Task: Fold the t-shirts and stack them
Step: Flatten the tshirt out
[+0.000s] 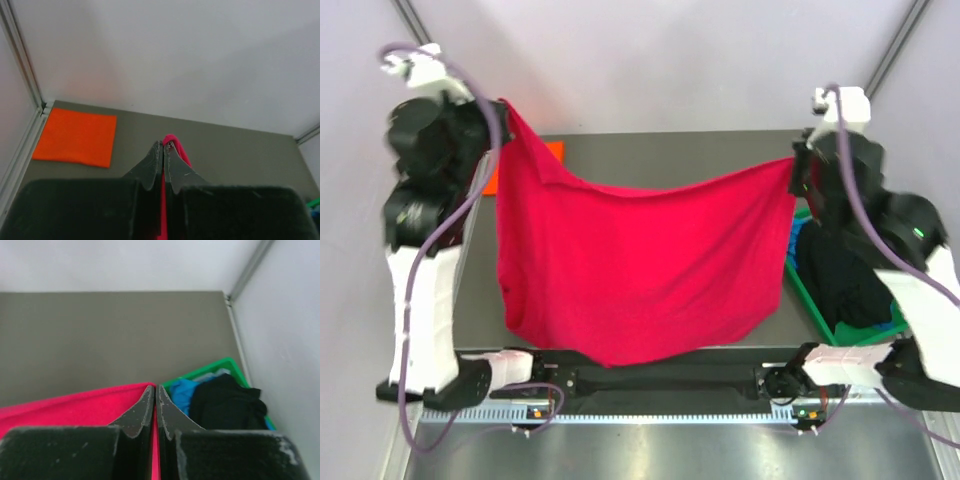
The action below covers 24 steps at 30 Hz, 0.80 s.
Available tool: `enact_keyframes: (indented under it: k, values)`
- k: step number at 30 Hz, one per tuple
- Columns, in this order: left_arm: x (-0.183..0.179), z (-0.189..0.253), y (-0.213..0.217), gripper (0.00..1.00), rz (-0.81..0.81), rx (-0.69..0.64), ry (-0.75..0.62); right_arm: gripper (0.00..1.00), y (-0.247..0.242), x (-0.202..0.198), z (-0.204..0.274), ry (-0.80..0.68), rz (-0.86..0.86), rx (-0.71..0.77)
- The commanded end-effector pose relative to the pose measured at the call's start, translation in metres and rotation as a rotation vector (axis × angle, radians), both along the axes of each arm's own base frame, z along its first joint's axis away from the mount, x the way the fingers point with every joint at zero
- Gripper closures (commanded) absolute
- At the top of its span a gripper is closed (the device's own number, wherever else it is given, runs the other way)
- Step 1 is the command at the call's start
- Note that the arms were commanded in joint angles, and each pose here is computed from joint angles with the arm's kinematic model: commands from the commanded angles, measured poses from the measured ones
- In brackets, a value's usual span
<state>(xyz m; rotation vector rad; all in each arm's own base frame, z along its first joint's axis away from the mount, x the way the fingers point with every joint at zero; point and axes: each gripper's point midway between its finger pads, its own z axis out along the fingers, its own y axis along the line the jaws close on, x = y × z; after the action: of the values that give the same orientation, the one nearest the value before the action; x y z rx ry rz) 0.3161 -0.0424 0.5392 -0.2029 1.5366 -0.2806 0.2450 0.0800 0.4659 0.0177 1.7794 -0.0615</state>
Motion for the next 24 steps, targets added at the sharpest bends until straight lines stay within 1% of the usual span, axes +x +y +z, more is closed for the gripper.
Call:
enact_keyframes:
  k: [1,2,3,4,5,6,7,8,9,10,11,13,15,16,17,18,19,20,21,22,23,24]
  values:
    - [0.039,0.008,0.007,1.00,0.061,0.070,-0.064,1.00,-0.016,0.028,0.015,-0.013,-0.018,-0.019]
    - [0.057,0.000,0.009,1.00,0.081,0.088,-0.044,1.00,-0.026,0.048,0.016,-0.005,-0.061,-0.020]
    - [0.067,-0.002,0.020,1.00,0.133,0.118,-0.044,1.00,-0.018,0.059,0.019,-0.008,-0.013,0.002]
    - [0.091,-0.012,0.024,1.00,0.152,0.128,-0.024,1.00,-0.013,0.080,0.011,0.022,-0.014,-0.001]
    - [0.102,-0.015,0.030,1.00,0.167,0.130,-0.014,1.00,-0.021,0.088,0.025,-0.009,-0.035,0.018]
    - [0.108,-0.004,0.035,1.00,0.179,0.114,-0.035,1.00,-0.018,0.097,0.028,-0.012,-0.020,0.028]
    - [0.131,-0.018,0.044,1.00,0.198,0.118,0.003,1.00,-0.012,0.117,0.022,0.007,-0.019,0.025]
    - [0.138,-0.019,0.046,1.00,0.199,0.118,0.013,1.00,-0.015,0.120,0.038,-0.035,-0.021,0.043]
    - [0.136,0.001,0.048,1.00,0.206,0.120,-0.032,1.00,-0.011,0.126,0.043,-0.048,-0.004,0.049]
    - [0.146,-0.001,0.049,1.00,0.208,0.128,-0.027,1.00,-0.006,0.135,0.042,-0.048,0.004,0.050]
    - [0.143,0.014,0.050,1.00,0.214,0.127,-0.066,1.00,-0.005,0.134,0.054,-0.078,0.013,0.063]
    - [0.138,0.025,0.050,1.00,0.218,0.130,-0.101,1.00,-0.001,0.134,0.059,-0.097,0.036,0.075]
    - [0.125,0.038,0.050,1.00,0.217,0.121,-0.143,1.00,-0.003,0.125,0.065,-0.117,0.040,0.088]
    - [0.109,0.051,0.050,1.00,0.212,0.112,-0.177,1.00,-0.004,0.121,0.065,-0.123,0.042,0.098]
    - [0.101,0.056,0.048,1.00,0.203,0.105,-0.193,1.00,-0.007,0.107,0.064,-0.131,0.051,0.104]
    - [0.098,0.050,0.045,1.00,0.184,0.095,-0.187,1.00,-0.005,0.101,0.069,-0.158,0.076,0.121]
    - [0.075,0.067,0.043,1.00,0.174,0.083,-0.236,1.00,-0.011,0.077,0.082,-0.205,0.087,0.149]
    - [0.065,0.070,0.044,1.00,0.172,0.076,-0.250,1.00,-0.012,0.073,0.071,-0.183,0.088,0.152]
    - [0.061,0.062,0.043,1.00,0.167,0.066,-0.237,1.00,-0.013,0.064,0.070,-0.183,0.099,0.160]
    - [0.032,0.079,0.044,1.00,0.169,0.051,-0.295,1.00,-0.018,0.045,0.073,-0.200,0.106,0.184]
    - [0.025,0.075,0.044,1.00,0.168,0.046,-0.291,1.00,-0.019,0.035,0.074,-0.203,0.119,0.196]
    - [0.012,0.080,0.044,1.00,0.168,0.028,-0.311,1.00,-0.018,0.024,0.073,-0.202,0.142,0.205]
